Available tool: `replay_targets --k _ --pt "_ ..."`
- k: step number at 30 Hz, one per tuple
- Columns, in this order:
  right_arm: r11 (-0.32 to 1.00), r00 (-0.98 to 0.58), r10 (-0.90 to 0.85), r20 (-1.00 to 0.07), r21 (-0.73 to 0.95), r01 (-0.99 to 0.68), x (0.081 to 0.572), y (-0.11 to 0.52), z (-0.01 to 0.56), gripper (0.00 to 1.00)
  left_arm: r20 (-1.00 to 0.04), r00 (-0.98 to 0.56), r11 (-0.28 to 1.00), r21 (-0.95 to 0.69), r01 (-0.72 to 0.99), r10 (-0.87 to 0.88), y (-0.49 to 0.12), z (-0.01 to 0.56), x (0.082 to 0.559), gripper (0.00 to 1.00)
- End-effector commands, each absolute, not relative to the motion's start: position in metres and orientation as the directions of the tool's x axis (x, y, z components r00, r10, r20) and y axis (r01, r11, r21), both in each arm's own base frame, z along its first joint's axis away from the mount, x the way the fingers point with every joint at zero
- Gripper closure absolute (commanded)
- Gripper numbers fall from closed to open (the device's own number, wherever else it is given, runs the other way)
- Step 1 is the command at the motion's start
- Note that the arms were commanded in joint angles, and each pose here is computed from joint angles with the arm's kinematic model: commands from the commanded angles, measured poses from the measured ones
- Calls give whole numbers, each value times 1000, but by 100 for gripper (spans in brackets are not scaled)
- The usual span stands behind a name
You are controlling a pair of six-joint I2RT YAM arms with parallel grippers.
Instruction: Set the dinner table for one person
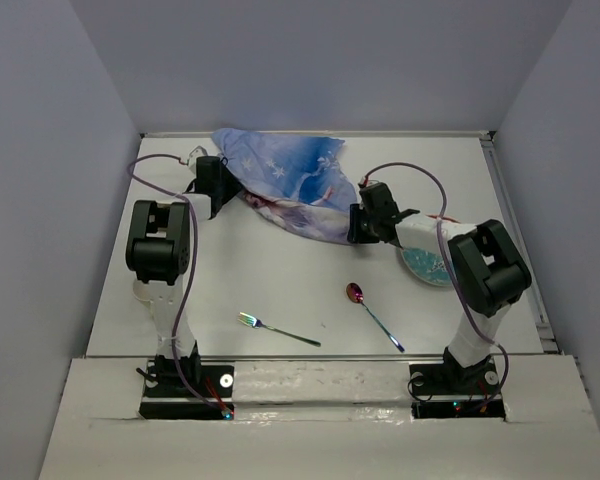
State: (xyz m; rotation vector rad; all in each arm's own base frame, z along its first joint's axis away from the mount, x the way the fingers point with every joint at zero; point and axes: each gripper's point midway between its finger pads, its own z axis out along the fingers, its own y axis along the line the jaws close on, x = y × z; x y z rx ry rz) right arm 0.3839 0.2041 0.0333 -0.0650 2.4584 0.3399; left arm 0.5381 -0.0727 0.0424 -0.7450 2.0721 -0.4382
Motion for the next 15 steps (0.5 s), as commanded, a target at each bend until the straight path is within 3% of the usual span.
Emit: replay_targets --k 1,2,3,4,5,7,10,15 --pt "953 -783 34 -621 255 -161 394 219 42 67 -636 -435 770 -539 -341 -637 -69 50 552 54" --pt "950 -785 33 -619 264 -168 394 221 42 72 -633 -437 769 -540 -342 -638 -70 49 553 57" --pt "945 -788 31 -615 275 -178 393 224 43 83 -632 -439 770 -538 -343 -638 -70 47 553 62" --pt "945 -786 33 -617 276 -177 394 224 44 89 -636 -438 772 -536 -341 -635 -70 48 554 76" --pt "944 -782 36 -622 278 -179 395 225 46 100 -640 -436 774 -535 -339 -633 -69 49 555 84" --pt "942 -776 39 -629 282 -182 398 226 50 100 -653 -427 780 -529 -333 -625 -67 55 556 100" --pt "939 -757 45 -652 287 -191 404 229 59 100 -691 -385 791 -540 -289 -612 -67 93 557 100" --pt "947 -734 82 -674 282 -152 416 210 69 100 -821 -226 852 -503 -149 -524 -79 236 558 100"
